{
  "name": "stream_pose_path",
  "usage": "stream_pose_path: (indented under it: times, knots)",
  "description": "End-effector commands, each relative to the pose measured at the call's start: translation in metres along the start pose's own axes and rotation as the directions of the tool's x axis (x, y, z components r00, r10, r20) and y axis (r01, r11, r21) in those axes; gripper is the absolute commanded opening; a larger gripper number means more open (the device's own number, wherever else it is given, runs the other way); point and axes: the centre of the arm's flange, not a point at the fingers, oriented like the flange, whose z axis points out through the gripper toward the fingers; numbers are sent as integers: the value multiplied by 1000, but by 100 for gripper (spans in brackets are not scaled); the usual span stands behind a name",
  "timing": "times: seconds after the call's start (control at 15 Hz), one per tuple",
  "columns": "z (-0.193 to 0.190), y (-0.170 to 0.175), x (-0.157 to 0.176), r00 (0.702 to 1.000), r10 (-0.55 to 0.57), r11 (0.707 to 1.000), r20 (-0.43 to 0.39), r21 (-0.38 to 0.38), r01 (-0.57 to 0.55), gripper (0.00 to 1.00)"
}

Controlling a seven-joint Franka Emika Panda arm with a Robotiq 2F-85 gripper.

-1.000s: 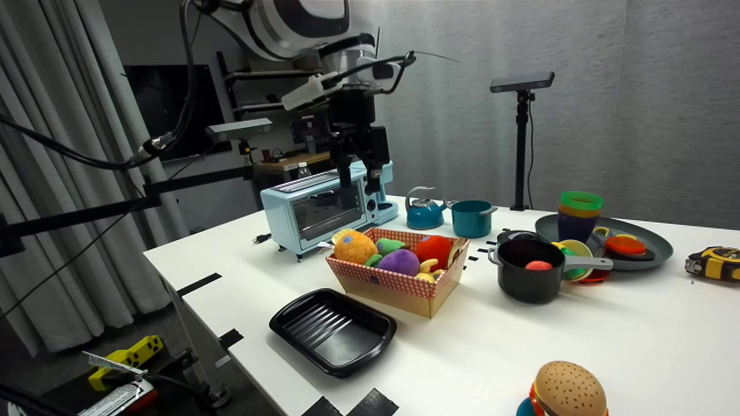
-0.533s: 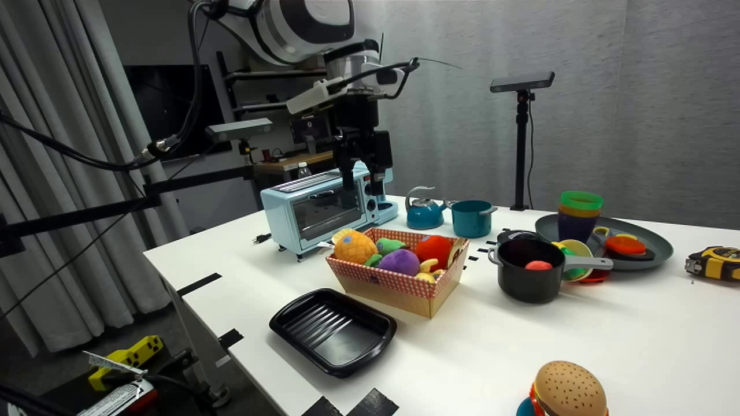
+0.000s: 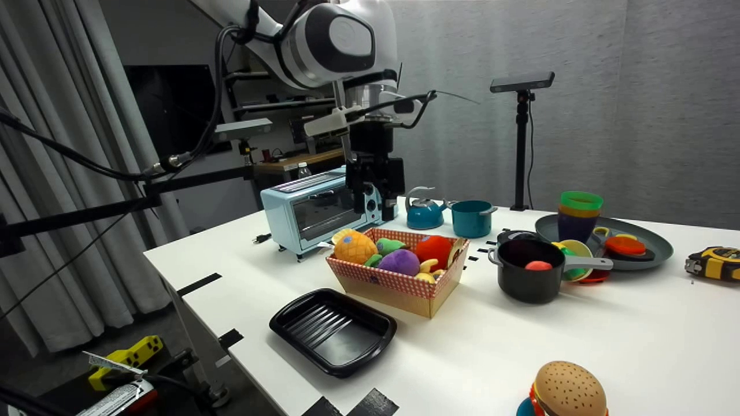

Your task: Put the purple fruit on the black tray

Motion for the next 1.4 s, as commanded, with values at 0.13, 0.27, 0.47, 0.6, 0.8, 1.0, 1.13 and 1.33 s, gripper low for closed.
stream_pose_path:
  times: [0.13, 0.27, 0.47, 0.6, 0.8, 1.0, 1.13, 1.33]
  knots:
    - [20, 7, 47, 1000, 17, 1000, 6, 19, -17, 100]
    - [28, 6, 54, 1000, 19, 1000, 11, 24, -20, 100]
    - [49, 2, 59, 1000, 15, 1000, 25, 24, -15, 100]
    - [61, 1, 64, 999, 14, 1000, 32, 24, -15, 100]
    - [74, 0, 72, 1000, 16, 1000, 27, 22, -16, 100]
    - [81, 0, 79, 1000, 14, 1000, 24, 21, -15, 100]
    - [91, 0, 82, 999, 17, 1000, 34, 21, -18, 100]
    - [106, 0, 84, 998, 19, 1000, 56, 18, -20, 97]
